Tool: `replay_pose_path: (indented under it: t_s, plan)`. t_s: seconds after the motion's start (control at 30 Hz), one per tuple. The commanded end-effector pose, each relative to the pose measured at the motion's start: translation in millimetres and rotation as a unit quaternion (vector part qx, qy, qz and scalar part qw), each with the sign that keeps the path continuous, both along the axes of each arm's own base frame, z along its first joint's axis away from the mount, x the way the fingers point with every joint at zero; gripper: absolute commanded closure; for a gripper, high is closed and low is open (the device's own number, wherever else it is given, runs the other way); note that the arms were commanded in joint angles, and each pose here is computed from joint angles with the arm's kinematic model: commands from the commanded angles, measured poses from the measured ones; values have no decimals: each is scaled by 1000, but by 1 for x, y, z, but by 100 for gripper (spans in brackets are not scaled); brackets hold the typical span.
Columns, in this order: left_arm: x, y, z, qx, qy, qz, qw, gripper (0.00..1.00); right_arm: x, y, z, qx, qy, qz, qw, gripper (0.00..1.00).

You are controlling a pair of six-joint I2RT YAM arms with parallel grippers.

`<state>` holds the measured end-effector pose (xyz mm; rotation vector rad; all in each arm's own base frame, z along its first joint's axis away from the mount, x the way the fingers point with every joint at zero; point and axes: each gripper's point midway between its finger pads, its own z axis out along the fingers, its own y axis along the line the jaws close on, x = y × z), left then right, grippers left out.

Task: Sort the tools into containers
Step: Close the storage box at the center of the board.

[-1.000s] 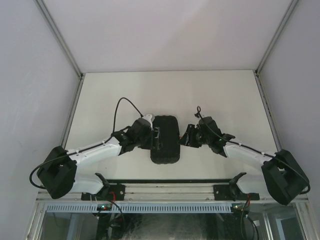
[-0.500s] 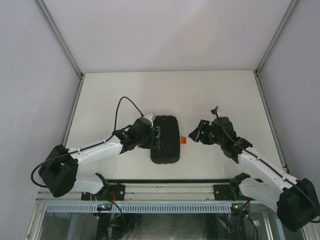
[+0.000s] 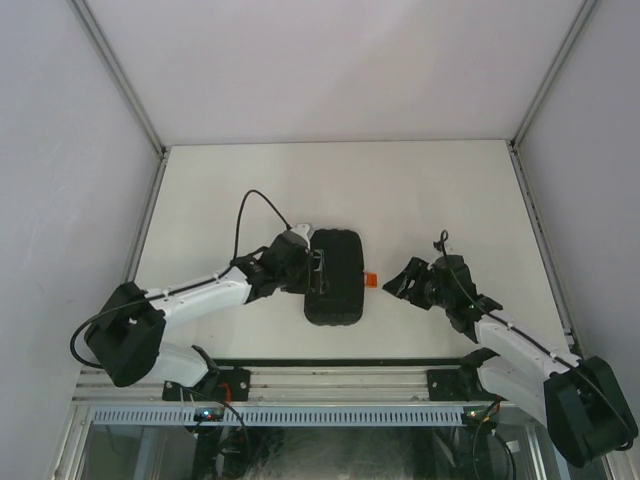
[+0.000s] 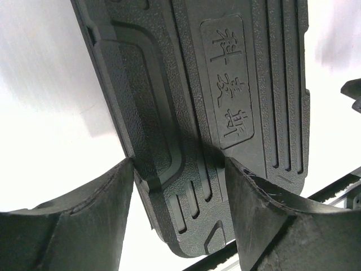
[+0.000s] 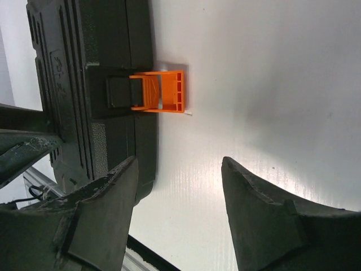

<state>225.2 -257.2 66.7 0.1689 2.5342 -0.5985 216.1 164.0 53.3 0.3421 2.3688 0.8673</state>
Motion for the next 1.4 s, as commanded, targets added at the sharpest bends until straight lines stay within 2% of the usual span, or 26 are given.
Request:
replay_pose_path:
  t_s: [0.0,0.4,0.6,0.73,0.9,1.1,1.37]
  plan:
    - [-7,6,-22,30,28,-4,999,33,20,6,16,60,-38,-46,996,39]
    - [-9,6,-36,41,43,-7,998,37,21,11,1,105,-14,-72,992,35]
    - [-10,7,-36,42,43,-6,998,37,22,12,-14,125,35,-106,986,35]
    - [-9,7,-35,39,44,-2,998,37,19,15,-16,169,66,-144,973,36]
    - [-11,6,-34,36,46,0,998,38,12,19,-15,191,67,-197,959,37]
    - [-12,5,-31,32,46,-2,998,38,12,10,-12,216,61,-296,928,41]
    - [-12,3,-31,30,47,-5,998,38,18,6,-8,248,67,-338,905,38]
